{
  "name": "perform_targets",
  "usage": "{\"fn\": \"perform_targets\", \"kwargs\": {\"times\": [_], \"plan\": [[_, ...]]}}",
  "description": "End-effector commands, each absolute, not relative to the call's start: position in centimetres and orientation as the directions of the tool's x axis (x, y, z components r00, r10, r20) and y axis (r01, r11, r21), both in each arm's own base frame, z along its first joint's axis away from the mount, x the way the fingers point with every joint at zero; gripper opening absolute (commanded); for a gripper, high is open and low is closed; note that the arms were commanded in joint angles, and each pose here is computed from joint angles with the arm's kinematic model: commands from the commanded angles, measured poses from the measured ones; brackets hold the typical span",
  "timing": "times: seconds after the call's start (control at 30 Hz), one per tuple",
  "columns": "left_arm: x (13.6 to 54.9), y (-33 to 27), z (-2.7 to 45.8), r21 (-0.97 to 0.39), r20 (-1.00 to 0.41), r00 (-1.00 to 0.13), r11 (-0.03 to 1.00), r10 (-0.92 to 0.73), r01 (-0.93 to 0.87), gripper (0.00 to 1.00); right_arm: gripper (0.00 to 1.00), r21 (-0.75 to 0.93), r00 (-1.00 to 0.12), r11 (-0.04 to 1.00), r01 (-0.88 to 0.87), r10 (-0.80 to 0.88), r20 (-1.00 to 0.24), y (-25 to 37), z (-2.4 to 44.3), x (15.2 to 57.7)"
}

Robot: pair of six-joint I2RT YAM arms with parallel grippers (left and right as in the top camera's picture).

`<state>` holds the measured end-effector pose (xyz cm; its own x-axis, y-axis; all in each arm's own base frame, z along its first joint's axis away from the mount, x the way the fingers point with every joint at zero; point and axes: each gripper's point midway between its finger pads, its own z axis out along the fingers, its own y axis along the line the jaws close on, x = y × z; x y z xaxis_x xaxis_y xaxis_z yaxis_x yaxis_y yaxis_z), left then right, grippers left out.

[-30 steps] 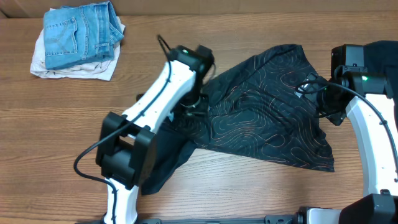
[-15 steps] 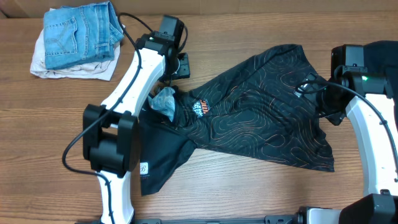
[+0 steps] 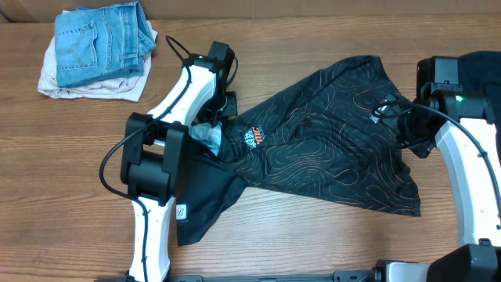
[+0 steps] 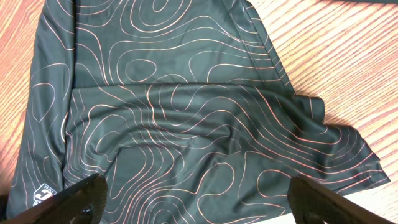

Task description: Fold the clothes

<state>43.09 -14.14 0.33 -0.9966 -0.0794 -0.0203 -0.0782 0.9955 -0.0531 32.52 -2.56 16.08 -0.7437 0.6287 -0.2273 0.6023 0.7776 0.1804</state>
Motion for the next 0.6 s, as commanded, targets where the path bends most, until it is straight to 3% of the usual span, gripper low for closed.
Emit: {"fn": "perform_targets", "kwargs": {"times": [0.0,0.1,0.33,0.57], "plan": [[42.9,-14.5,1.8,-0.059,-0.019,-0.998,0.997,-0.054,-0.053,0.04,0.96,0.184,-0.745,0.777,0.602,0.629,-0.223,-2.6,16.0,32.5],[42.7,-14.5,5.3,-0.073,-0.054,-0.997,0.996,-0.052,-0.048,0.04,0.96,0.184,-0.745,0.777,0.602,0.629,-0.223,-2.6,16.0,32.5],[37.2,-13.6,13.4,-0.049,-0.026,-0.995,0.995,-0.092,-0.09,0.04,0.96,0.187,-0.743,0.777,0.601,0.629,-0.228,-2.6,16.0,32.7],[31.2,-15.0,13.7,-0.014,0.16,-0.987,1.0,-0.013,-0.015,0.04,0.96,0.19,-0.742,0.777,0.6,0.629,-0.232,-2.6,16.0,32.8]]}}
